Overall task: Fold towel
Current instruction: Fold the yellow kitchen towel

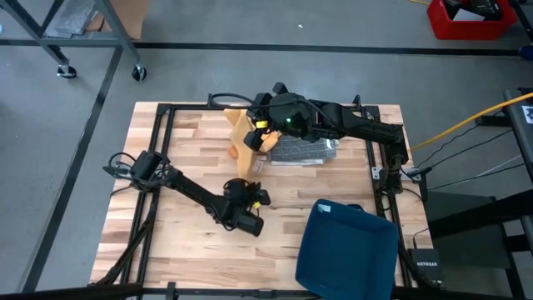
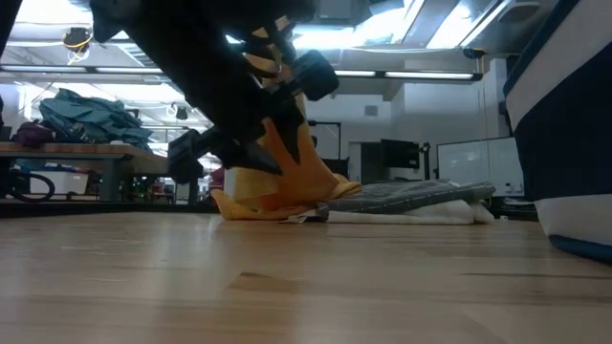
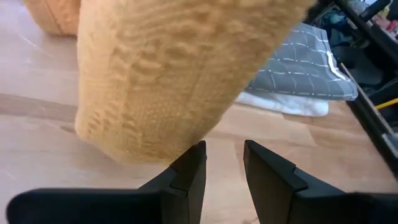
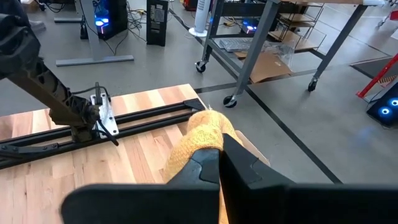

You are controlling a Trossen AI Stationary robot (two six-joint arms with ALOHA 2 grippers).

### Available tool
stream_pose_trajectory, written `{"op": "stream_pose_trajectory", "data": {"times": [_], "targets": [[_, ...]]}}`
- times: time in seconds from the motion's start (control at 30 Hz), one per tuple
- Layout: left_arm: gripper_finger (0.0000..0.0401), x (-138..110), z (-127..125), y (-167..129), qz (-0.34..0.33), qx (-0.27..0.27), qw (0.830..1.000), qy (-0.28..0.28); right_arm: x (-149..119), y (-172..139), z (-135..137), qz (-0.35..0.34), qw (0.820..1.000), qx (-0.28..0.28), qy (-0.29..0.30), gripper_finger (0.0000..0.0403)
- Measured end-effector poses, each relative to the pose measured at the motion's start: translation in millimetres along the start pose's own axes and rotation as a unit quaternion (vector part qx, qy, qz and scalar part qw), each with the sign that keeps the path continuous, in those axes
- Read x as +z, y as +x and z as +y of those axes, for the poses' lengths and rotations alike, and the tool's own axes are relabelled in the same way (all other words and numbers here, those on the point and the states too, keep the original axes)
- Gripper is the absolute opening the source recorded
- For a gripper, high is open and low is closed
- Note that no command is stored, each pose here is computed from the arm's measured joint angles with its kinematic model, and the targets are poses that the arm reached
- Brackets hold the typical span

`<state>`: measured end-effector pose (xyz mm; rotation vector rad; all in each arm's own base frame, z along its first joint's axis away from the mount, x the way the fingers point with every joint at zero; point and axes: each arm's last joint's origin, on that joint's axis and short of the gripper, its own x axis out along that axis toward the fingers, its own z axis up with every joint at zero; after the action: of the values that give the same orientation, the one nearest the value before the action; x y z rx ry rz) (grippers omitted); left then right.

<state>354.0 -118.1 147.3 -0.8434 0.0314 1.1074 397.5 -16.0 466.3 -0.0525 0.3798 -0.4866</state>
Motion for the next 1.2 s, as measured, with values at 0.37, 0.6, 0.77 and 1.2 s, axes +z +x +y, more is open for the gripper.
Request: {"op": "stream_pose_trajectory", "data": {"times": [0.37,0.6,0.77,1.2], "targets": [[0.0100,-7,9,-26,-0.032,-0.026,0.996,0.079,0,0,0,0.000,1.000,0.000,-0.011,0.0001],[0.0080,-5,10,-25,-0.050,-0.023,0.985,0.163,0,0,0,-0.001,1.000,0.000,-0.011,0.0001],[0.0054,-4,11,-23,-0.054,-0.014,0.973,0.224,0,0,0,-0.001,1.000,0.000,-0.011,0.0001],[0.0026,-3,32,-21,0.128,0.096,0.939,0.303,0,1,0,0.000,1.000,0.000,-0.011,0.0001]]}}
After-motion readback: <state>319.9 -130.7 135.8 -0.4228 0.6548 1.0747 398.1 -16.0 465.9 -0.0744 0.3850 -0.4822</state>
